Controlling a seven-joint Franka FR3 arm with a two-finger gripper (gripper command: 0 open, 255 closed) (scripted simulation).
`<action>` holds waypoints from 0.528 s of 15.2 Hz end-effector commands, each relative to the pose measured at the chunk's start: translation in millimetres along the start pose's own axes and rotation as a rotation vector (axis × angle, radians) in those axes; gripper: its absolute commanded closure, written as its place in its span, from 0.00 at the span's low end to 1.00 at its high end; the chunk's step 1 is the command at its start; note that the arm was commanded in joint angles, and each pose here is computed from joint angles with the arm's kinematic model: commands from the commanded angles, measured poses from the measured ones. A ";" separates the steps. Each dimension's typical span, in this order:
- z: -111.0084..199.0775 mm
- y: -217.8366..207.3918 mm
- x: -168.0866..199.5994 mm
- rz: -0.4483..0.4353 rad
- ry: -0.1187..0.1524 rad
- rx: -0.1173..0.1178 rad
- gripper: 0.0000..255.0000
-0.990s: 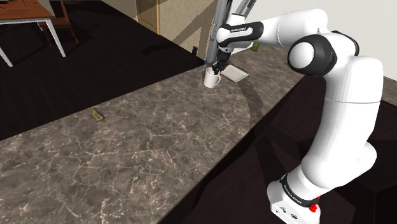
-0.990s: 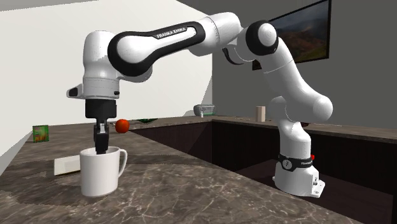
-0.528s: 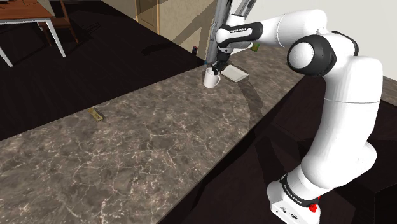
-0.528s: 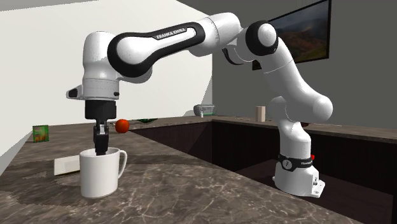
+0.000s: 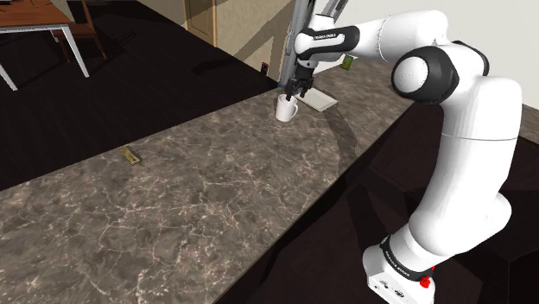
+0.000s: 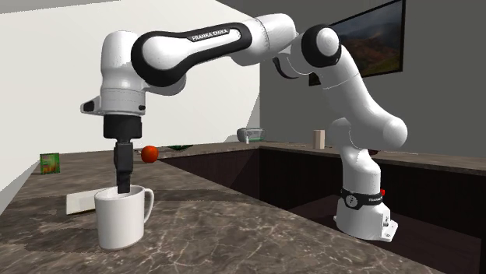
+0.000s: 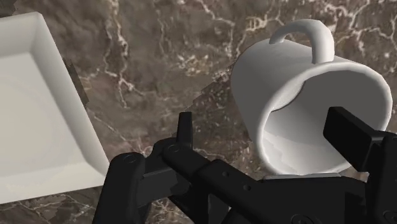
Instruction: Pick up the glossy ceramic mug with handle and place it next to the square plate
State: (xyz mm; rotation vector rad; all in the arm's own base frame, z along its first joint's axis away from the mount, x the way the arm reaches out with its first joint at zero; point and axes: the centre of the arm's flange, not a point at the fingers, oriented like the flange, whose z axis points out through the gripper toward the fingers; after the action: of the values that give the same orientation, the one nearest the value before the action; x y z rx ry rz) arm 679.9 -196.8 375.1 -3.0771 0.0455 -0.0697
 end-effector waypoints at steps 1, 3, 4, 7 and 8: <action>-23.4 -0.1 -1.2 0.000 -0.001 0.000 0.00; -33.8 -0.1 -1.2 0.000 -0.001 0.000 0.00; -33.8 -0.1 -1.2 0.000 -0.001 0.000 0.00; -33.8 -0.1 -1.2 0.000 -0.001 0.000 0.00; -33.8 -0.1 -1.2 0.000 -0.001 0.000 0.00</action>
State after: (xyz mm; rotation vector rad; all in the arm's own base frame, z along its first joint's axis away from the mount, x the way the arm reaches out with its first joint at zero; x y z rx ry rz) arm 677.2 -198.8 408.6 -3.0769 0.0452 -0.0691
